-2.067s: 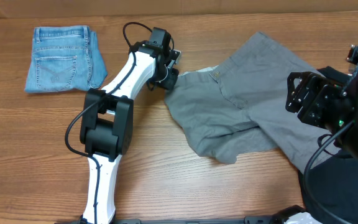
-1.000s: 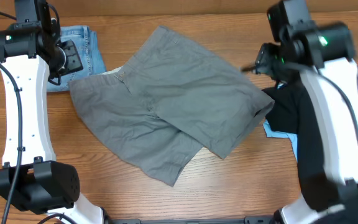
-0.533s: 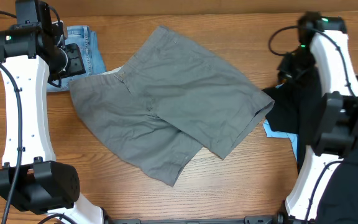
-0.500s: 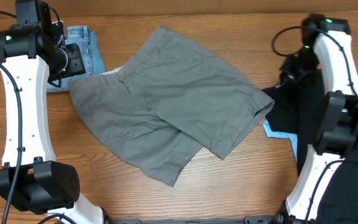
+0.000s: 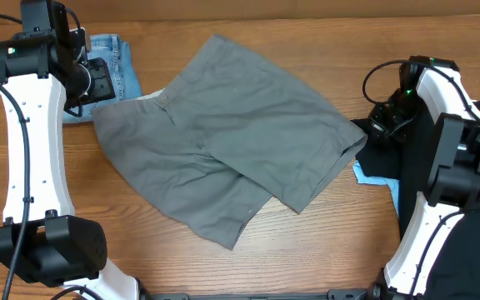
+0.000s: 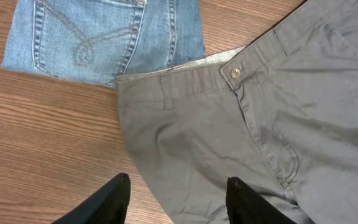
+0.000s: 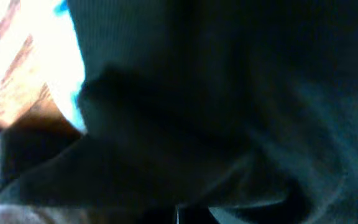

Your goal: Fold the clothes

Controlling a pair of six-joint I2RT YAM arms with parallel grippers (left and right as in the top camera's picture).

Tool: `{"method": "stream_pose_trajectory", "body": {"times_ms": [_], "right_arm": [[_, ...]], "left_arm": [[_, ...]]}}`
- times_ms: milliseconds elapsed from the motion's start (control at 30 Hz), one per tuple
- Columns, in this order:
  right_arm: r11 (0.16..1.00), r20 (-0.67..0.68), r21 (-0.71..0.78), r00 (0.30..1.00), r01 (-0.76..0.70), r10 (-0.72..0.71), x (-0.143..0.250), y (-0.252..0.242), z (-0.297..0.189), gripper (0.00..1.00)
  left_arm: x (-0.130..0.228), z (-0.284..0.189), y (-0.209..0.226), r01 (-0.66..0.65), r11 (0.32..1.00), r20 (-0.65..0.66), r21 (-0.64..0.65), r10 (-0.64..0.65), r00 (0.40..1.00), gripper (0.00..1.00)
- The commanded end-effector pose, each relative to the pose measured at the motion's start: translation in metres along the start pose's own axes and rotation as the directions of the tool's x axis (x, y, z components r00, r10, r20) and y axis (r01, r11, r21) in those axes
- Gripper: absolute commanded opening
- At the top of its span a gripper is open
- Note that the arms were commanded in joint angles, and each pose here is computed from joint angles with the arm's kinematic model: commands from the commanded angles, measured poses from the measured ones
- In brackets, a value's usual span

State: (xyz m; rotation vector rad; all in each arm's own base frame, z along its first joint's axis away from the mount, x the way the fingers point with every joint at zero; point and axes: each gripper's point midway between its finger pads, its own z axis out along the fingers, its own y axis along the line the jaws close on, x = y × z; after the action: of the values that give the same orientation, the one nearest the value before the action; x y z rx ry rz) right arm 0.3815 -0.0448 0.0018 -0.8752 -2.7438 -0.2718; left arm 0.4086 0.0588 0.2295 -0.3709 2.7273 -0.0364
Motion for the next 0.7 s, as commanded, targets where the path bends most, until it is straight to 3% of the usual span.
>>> {"method": "stream_pose_trajectory", "body": {"times_ms": [0, 200, 300, 467, 567, 667], "right_arm": [[0.938, 0.189, 0.219, 0.955, -0.269, 0.229, -0.039, -0.081, -0.004, 0.04], [0.869, 0.253, 0.150, 0.868, -0.472, 0.428, -0.063, -0.155, -0.042, 0.04], [0.862, 0.235, 0.076, 0.849, -0.501, 0.473, -0.066, -0.173, -0.062, 0.15], [0.960, 0.231, -0.190, 0.941, -0.204, 0.246, -0.071, -0.123, -0.103, 0.34], [0.937, 0.277, -0.344, 0.960, 0.057, 0.043, -0.057, -0.065, -0.131, 0.44], [0.926, 0.260, -0.351, 0.964, 0.139, -0.046, -0.037, -0.027, -0.133, 0.55]], "left_arm": [[-0.001, -0.013, -0.003, -0.021, 1.000, 0.029, 0.015, 0.020, 0.999, 0.53], [-0.001, -0.013, -0.003, -0.021, 1.000, 0.028, 0.015, 0.021, 0.999, 0.54], [-0.001, -0.013, -0.003, -0.021, 1.000, 0.030, 0.015, 0.020, 0.999, 0.54], [-0.002, -0.013, -0.003, -0.021, 1.000, 0.032, 0.016, 0.020, 0.999, 0.57], [-0.001, -0.013, -0.003, -0.021, 1.000, 0.031, 0.015, 0.020, 0.999, 0.57], [0.000, -0.013, -0.003, -0.021, 1.000, 0.023, 0.015, 0.021, 1.000, 0.58]]}}
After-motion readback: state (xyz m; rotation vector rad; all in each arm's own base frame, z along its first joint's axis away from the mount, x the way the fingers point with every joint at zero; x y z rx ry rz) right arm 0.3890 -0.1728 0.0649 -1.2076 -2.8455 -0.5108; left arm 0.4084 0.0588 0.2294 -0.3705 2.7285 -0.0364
